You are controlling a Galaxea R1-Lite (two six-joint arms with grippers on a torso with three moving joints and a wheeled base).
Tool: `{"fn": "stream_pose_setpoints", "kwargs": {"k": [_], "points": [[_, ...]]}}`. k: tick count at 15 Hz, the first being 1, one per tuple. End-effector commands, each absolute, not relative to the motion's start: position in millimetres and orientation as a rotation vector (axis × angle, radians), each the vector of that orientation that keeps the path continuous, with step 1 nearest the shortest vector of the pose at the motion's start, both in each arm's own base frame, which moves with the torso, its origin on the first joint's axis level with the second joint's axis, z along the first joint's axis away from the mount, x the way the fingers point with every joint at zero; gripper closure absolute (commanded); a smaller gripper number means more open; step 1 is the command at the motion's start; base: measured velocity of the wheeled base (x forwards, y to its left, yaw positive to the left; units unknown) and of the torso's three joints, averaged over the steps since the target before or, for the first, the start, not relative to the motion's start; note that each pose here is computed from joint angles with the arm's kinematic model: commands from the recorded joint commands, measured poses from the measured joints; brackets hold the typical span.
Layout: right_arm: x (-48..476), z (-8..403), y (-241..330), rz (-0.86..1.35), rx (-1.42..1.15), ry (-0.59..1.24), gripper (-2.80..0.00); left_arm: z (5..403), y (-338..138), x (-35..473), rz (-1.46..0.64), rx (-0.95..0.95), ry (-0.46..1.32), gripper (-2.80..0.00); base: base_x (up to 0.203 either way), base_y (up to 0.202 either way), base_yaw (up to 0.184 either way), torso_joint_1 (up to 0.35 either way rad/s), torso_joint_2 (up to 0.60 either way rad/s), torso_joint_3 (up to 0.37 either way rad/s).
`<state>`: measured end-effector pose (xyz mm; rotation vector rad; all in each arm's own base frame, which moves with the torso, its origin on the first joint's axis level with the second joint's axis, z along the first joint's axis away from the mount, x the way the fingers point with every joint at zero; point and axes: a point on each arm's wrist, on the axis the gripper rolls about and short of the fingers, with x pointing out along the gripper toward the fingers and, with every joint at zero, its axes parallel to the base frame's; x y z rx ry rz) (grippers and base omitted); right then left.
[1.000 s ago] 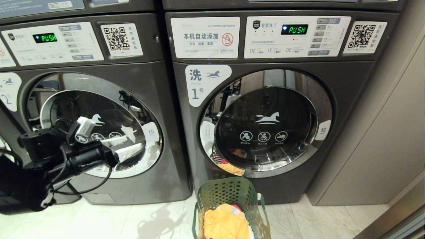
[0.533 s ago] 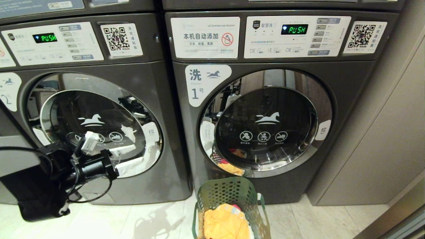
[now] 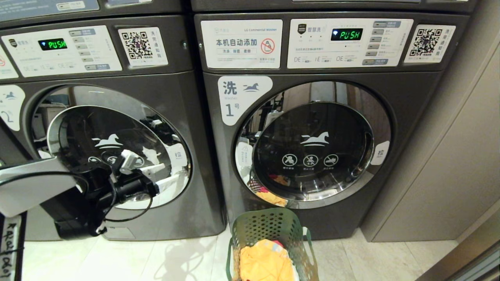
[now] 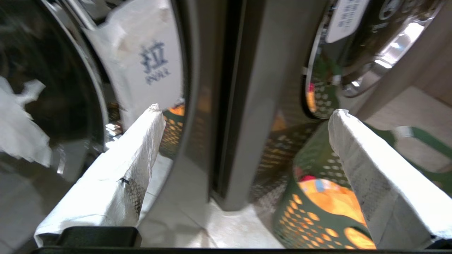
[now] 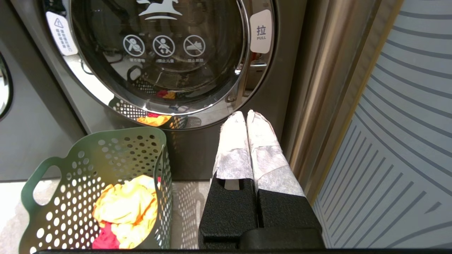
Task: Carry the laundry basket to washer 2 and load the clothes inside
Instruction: Open the lid of the washing machine
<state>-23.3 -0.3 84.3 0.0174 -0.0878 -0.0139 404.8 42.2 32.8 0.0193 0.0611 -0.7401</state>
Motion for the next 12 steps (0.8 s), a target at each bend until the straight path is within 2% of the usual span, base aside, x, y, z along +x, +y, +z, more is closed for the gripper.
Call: {"fn": "stream_pose_setpoints", "kwargs": {"k": [1, 4, 12], "points": [[-20.5, 75.0, -0.3, -0.013, 0.017, -0.054, 0.0, 20.9, 45.8, 417.6, -0.736, 0.039, 0.048, -2.8, 0.0, 0.0, 0.0, 0.0, 0.0, 0.0], [-20.5, 75.0, -0.3, -0.015, 0.017, -0.054, 0.0, 13.6, 55.4, 431.6, -0.615, 0.067, 0.048, -2.8, 0.0, 0.0, 0.0, 0.0, 0.0, 0.0], [-20.5, 75.0, -0.3, -0.015, 0.017, -0.054, 0.0, 21.3, 60.1, 467.0, -0.639, 0.025, 0.015, -2.8, 0.0, 0.0, 0.0, 0.0, 0.0, 0.0]]}}
